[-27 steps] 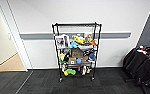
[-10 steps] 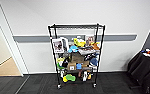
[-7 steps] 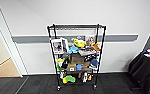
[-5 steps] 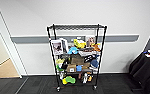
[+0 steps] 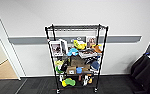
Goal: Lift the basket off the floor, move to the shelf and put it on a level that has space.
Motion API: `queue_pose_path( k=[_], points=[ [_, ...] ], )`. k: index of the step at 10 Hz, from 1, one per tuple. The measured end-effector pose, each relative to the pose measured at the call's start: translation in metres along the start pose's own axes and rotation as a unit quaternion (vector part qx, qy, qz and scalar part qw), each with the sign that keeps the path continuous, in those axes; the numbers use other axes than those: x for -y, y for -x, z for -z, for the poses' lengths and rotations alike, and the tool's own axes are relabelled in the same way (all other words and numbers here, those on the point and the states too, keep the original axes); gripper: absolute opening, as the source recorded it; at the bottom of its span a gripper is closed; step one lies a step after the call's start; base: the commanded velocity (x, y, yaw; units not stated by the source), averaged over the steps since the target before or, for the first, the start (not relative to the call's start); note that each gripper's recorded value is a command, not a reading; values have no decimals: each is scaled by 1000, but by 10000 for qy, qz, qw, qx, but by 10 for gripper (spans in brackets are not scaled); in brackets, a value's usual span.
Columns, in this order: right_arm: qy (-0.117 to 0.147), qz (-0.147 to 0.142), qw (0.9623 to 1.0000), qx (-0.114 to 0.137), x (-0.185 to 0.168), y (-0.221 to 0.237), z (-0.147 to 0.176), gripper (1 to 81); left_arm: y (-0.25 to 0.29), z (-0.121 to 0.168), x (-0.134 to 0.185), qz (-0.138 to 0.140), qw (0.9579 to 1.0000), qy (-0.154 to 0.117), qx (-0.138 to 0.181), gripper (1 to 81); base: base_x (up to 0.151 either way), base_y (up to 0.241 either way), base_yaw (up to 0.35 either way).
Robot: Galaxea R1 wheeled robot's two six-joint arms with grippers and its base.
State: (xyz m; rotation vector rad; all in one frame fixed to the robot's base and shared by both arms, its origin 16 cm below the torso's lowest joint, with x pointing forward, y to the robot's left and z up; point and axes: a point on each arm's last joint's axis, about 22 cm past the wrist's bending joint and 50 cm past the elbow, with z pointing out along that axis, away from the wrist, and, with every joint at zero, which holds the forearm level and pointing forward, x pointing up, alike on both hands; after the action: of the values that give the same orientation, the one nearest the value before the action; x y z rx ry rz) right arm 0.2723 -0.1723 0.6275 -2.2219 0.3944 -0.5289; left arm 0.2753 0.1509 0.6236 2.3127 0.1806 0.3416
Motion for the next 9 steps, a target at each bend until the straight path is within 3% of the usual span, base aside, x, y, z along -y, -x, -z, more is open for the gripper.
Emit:
queue_pose_path(
  k=[5, 9],
  points=[
    [35, -46, 10000, -81, -7, 2, 9, 10, 3, -4, -5, 6, 10000, 42, 17, 10, 113, 0, 0],
    [-145, -65, 9998, -84, 12, 6, -5, 10, -8, 10, 7, 18, 9998, -4, -202, 10, 116, 0, 0]
  ],
)
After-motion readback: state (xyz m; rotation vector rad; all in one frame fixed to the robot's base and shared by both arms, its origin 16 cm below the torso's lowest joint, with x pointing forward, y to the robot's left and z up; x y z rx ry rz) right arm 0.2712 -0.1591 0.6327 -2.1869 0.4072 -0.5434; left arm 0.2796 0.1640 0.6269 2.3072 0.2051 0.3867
